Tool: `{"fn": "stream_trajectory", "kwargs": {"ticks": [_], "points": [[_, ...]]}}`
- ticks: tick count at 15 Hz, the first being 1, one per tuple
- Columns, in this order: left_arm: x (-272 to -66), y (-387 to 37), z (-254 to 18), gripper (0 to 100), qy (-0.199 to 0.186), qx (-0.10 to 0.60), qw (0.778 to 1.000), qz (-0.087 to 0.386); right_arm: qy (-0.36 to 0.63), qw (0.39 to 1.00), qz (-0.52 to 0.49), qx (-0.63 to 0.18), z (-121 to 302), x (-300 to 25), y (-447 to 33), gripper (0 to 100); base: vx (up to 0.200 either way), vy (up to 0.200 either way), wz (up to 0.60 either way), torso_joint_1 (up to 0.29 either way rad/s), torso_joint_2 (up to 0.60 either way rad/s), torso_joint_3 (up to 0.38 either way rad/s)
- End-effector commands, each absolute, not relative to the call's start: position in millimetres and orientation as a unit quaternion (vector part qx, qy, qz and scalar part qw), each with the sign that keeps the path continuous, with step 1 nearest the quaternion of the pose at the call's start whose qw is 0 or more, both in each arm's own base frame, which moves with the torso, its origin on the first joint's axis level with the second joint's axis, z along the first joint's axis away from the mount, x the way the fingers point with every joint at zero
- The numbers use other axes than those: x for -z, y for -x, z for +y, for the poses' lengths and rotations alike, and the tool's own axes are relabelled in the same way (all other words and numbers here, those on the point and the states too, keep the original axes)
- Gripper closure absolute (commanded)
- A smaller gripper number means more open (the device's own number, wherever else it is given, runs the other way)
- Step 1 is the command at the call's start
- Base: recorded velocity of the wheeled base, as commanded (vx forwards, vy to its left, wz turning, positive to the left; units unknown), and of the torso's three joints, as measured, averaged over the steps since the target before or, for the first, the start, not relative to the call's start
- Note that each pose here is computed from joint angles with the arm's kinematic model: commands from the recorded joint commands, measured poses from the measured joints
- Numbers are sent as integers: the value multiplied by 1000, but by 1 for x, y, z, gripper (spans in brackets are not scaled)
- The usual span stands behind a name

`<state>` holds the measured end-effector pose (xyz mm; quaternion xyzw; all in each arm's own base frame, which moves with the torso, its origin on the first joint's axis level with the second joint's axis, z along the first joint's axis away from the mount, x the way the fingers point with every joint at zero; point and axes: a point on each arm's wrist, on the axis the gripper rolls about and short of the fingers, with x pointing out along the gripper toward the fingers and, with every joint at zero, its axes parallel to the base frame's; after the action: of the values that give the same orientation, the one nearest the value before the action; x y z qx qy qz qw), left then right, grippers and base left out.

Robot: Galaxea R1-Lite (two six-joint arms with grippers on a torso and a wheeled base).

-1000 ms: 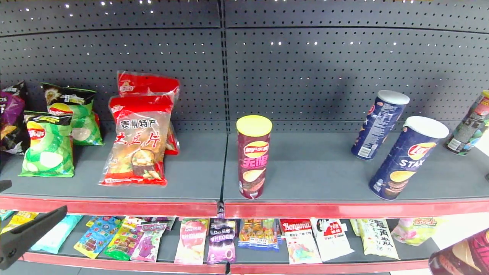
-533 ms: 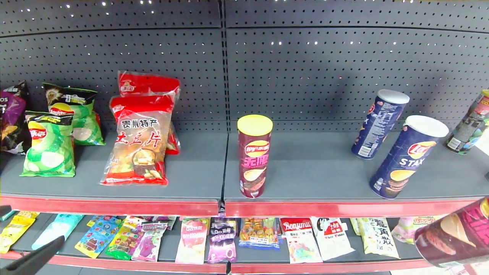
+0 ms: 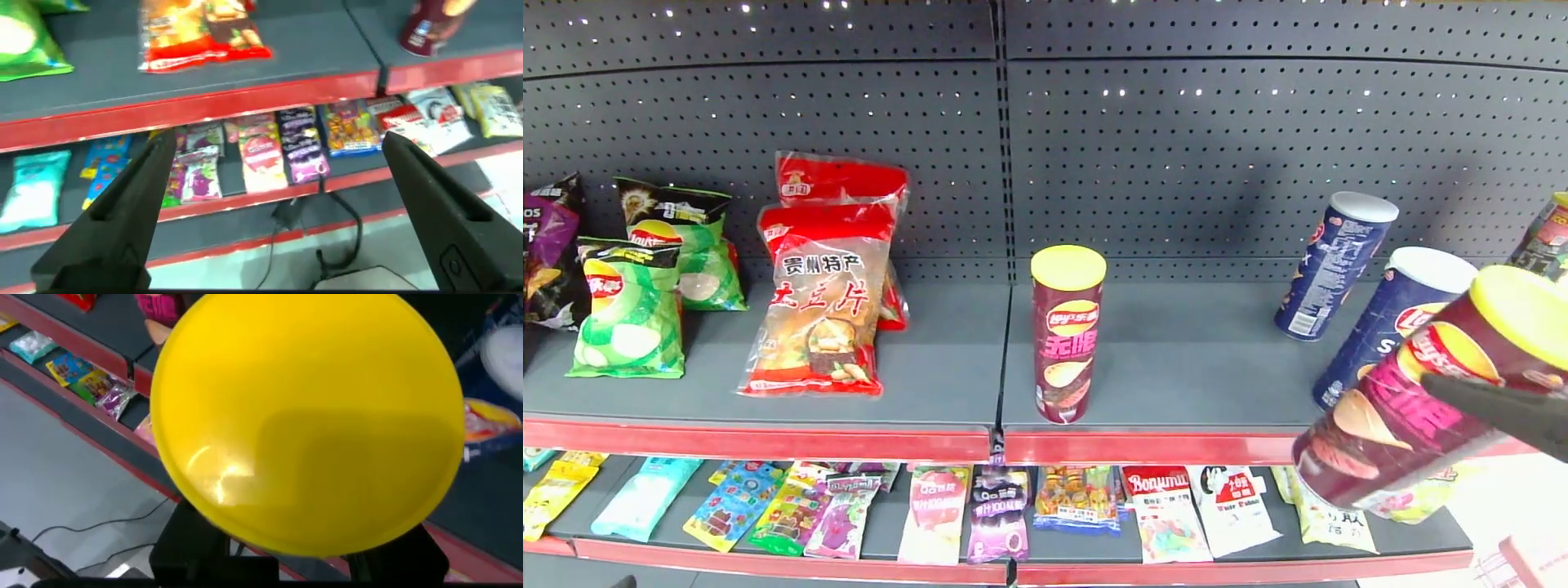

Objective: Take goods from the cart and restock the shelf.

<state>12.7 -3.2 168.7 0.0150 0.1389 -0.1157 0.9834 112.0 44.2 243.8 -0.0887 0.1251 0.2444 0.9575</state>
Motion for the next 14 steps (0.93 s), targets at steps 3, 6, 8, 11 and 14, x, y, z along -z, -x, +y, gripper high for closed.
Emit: {"fn": "stream_trajectory", "kwargs": {"ticks": [3,6,8,11,14], "points": [[-143,14,2,0,-10,122,987,107,99,944,131,-286,93,-252,-221,100,0,0,0,0,0,0],[-134,26,5,0,-8,98,991,93,101,943,127,-292,112,-256,-267,100,0,0,0,0,0,0],[-127,32,5,0,7,57,994,97,106,941,131,-294,121,-251,-286,100,0,0,0,0,0,0],[-122,35,2,0,27,14,995,95,108,939,133,-297,131,-246,-310,100,0,0,0,0,0,0],[-113,41,1,0,27,30,995,89,112,932,136,-316,146,-236,-331,100,0,0,0,0,0,0]]}}
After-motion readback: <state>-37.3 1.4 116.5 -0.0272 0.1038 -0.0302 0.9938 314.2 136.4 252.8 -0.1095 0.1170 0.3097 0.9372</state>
